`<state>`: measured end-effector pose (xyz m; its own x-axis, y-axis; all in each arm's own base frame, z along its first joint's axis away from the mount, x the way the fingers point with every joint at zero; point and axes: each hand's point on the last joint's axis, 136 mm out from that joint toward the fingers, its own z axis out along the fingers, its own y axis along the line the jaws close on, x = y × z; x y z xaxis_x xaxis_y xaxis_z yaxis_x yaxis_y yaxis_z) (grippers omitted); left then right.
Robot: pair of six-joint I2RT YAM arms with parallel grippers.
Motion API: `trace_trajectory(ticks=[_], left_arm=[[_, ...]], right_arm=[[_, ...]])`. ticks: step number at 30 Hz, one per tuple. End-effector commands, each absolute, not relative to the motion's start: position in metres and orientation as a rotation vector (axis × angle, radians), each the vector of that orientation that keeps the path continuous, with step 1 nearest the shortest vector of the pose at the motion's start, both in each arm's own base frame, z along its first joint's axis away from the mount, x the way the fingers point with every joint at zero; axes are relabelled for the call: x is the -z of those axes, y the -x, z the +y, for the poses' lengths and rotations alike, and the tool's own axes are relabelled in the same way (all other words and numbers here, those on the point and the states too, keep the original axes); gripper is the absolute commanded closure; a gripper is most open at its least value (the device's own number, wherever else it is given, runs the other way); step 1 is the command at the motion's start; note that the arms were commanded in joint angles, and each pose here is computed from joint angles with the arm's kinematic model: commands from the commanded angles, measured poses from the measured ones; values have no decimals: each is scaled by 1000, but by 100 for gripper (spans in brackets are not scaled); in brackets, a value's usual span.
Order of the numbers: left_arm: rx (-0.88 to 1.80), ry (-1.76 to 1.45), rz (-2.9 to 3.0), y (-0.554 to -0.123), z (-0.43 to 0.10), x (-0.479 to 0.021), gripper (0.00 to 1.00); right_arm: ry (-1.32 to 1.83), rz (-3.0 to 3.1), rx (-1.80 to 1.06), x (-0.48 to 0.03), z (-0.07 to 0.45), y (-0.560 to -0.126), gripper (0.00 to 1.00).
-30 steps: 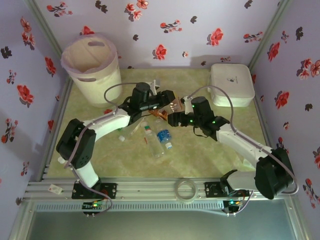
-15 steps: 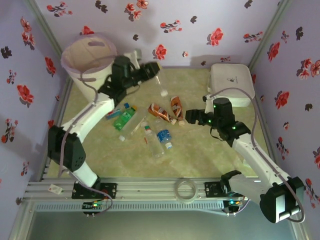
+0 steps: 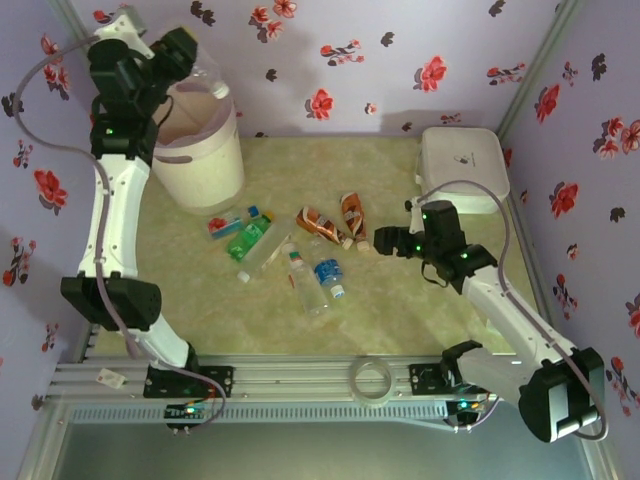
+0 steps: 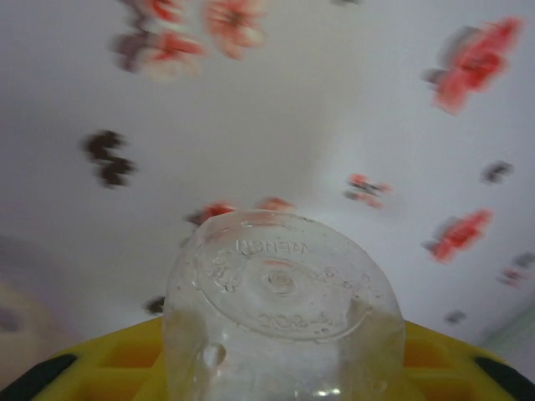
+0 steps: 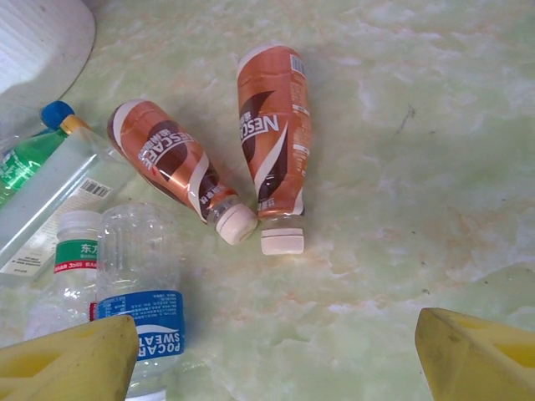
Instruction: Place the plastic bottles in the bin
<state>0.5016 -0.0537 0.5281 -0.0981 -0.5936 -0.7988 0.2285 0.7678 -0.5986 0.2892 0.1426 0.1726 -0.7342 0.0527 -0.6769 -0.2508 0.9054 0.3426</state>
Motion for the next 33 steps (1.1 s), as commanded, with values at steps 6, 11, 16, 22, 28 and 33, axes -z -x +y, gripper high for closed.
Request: trace_trajectory(ticks=[6,11,16,22,28,33], left_arm=[[340,430,1700,-540,34,-470,75],[262,422,1892,-565,40,-415,78],[233,401,2029,-584,37,-363,80],[220,343,2174,-602,16,-302,80],[227,281,2315,-610,-9,-243,80],[239,270,2393,-612,-21,-204,77]], right_arm=[[108,2345,-455,-164,125,-285,14],[97,2344,-444,-163,124,-285,14],[90,2345,-439,-162,123,-285,14],[87,2353,-421,-160,120,-285,14],[86,2360,-410,-156,119,-285,14],[87,2366,-401,-153,118,-285,14]])
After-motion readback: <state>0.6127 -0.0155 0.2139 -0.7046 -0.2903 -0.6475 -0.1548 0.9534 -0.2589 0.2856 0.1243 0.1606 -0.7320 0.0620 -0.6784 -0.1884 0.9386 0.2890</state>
